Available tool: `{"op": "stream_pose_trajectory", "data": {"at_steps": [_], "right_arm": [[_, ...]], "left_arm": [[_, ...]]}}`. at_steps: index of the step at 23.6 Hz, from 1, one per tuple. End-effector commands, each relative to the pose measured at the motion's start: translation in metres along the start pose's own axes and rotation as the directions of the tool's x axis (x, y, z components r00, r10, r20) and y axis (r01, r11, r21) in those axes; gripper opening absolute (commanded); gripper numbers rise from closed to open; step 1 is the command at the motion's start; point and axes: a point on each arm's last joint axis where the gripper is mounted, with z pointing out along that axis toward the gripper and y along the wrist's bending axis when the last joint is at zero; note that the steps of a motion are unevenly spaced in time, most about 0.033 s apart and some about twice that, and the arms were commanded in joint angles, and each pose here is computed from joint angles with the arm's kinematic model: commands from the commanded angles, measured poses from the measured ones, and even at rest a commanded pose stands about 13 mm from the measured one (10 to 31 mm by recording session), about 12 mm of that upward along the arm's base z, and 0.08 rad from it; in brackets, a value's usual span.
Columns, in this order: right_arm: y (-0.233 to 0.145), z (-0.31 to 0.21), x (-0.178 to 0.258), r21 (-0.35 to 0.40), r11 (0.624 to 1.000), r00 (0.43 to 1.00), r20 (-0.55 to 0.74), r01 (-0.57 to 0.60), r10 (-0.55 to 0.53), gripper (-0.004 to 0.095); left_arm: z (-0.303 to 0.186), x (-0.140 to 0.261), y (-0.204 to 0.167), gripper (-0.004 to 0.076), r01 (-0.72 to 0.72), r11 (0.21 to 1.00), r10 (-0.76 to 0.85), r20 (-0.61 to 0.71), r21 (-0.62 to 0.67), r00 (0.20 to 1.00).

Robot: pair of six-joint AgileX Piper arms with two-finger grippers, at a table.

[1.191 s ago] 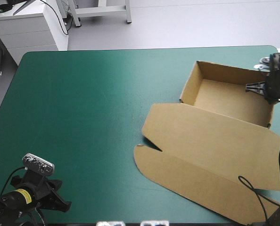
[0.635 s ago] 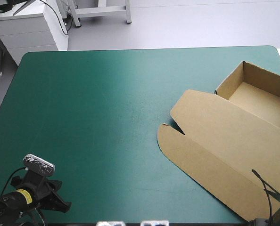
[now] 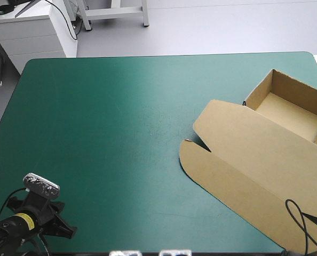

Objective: Fold the box

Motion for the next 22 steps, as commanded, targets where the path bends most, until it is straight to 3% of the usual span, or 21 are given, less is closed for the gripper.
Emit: {"op": "stream_pose_trajectory", "data": {"at_steps": [1,3,7,13,16,22], "right_arm": [[0.018,-0.060,0.017,-0.171,0.985,0.990,0.143,0.037,-0.012,0.0238],[0.031,-0.079,0.034,-0.226,0.970,0.983,0.178,0.089,-0.049,0.0151],[0.053,-0.102,0.080,-0.258,0.940,0.962,0.213,0.222,-0.169,-0.0021],[0.065,-0.112,0.170,-0.322,0.868,0.919,0.245,0.378,-0.310,-0.0018],[0.053,-0.101,0.223,-0.309,0.871,0.902,0.329,0.383,-0.280,-0.0018],[0.039,-0.065,0.288,-0.275,0.870,0.875,0.388,0.409,-0.289,-0.0018]], "left_arm": [[-0.003,-0.009,0.004,-0.0008,-0.021,0.999,0.024,0.068,-0.037,0.997],[0.000,-0.009,0.003,-0.0008,-0.022,0.999,0.025,0.081,-0.034,0.996],[0.010,-0.004,-0.002,-0.0008,-0.013,1.000,0.013,0.083,0.005,0.996],[0.004,-0.004,-0.002,-0.0008,-0.023,1.000,0.022,0.142,0.006,0.990],[-0.001,-0.003,-0.002,-0.0008,-0.019,1.000,0.018,0.238,0.000,0.971],[-0.004,-0.001,-0.002,-0.0008,-0.017,1.000,0.017,0.265,-0.002,0.964]]}}
